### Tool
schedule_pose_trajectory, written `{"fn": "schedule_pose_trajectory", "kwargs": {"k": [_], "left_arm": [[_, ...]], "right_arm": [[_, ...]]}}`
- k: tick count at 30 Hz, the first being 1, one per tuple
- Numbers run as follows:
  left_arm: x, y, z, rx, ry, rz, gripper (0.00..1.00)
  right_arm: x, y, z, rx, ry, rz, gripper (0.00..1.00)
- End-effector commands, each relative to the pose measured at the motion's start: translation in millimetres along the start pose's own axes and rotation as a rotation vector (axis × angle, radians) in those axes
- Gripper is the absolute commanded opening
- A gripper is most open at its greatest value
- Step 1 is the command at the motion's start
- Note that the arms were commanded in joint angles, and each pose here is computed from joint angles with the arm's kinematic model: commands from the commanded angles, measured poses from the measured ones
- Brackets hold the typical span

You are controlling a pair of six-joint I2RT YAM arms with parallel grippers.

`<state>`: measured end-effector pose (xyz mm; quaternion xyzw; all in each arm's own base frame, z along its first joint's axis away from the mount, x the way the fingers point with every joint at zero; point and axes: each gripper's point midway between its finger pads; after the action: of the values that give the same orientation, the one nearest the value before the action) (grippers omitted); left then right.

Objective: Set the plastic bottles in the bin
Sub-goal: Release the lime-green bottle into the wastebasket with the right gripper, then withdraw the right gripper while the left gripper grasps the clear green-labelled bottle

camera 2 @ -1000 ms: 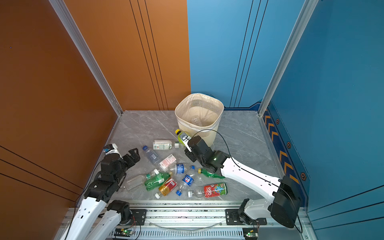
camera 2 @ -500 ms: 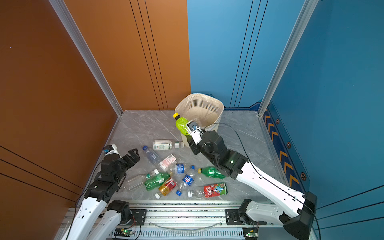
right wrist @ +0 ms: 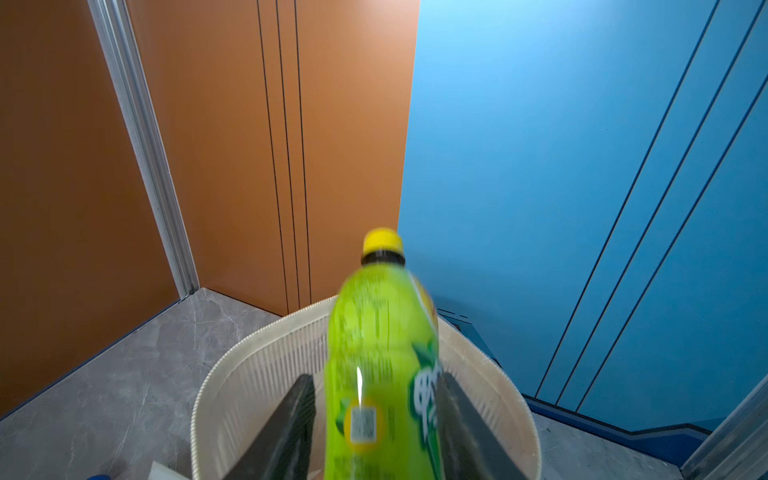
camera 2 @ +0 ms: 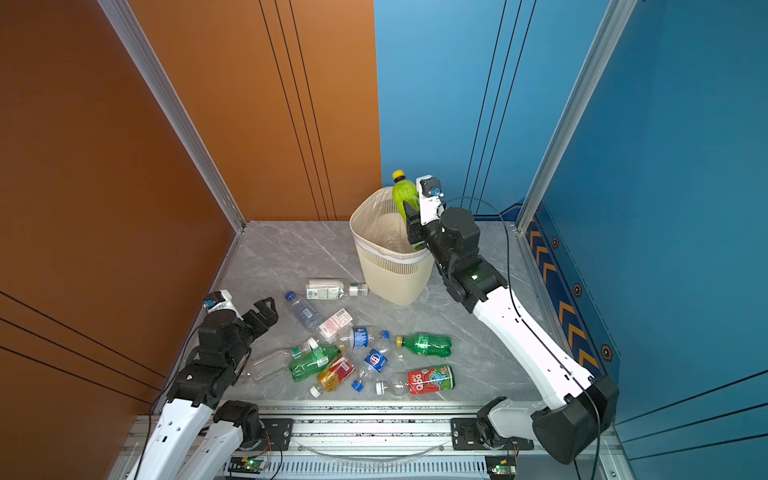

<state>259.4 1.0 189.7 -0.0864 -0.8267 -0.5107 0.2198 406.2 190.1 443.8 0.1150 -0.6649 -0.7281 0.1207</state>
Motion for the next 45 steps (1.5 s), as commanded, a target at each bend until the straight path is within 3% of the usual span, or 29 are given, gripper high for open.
{"fn": "schedule_pose_trajectory", "kwargs": {"k": [1, 7, 9, 14, 18, 26, 34, 39, 45], "left_arm": [[-0.5, -5.6, 2.1, 0.010, -0.001, 0.021, 0.98], [-3.2, -5.6, 1.0, 0.008, -0.002, 0.031, 0.98], [-4.6, -6.4, 1.0, 0.009, -0.001, 0.038, 0.98], [-9.8, -4.9, -4.2, 0.010, -0.019, 0.044, 0.98], [-16.0, -4.9, -12.1, -0.026, -0.045, 0.070, 0.98], [-22.8, 2.0, -47.7, -0.178, -0.170, 0.154, 0.98], [-37.2, 0.1, -100.1, -0.470, -0.287, 0.312, 0.99], [-57.6, -15.5, -124.5, -0.885, -0.263, 0.366, 0.98], [-82.6, -31.0, -136.3, -1.233, -0.294, 0.387, 0.99]], "right_arm": [[-11.3, 20.5, -1.7, -0.031, 0.020, -0.061, 0.48], [-27.9, 5.6, -14.9, -0.059, -0.002, -0.023, 0.49], [-22.9, 6.8, -17.1, -0.092, -0.001, -0.034, 0.54], [3.8, 6.4, -20.1, -0.146, -0.001, -0.019, 0.77], [43.5, -22.2, -25.9, -0.207, -0.004, 0.023, 0.99], [112.9, -120.9, -38.5, -0.348, -0.031, 0.167, 1.00], [135.6, -158.7, -47.1, -0.389, -0.066, 0.226, 1.00], [138.4, -165.2, -45.4, -0.406, -0.051, 0.224, 1.00], [143.8, -165.3, -45.0, -0.407, -0.044, 0.226, 1.00]]}}
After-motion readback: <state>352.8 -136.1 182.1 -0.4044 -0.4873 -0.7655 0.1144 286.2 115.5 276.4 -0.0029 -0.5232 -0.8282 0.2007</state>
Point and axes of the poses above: each gripper's point midway between its finger pads, its own x axis back along the fingers, its own z axis along the line the jaws close on, y = z × x, and after that the axes turned 8 degrees about -x, right-handed
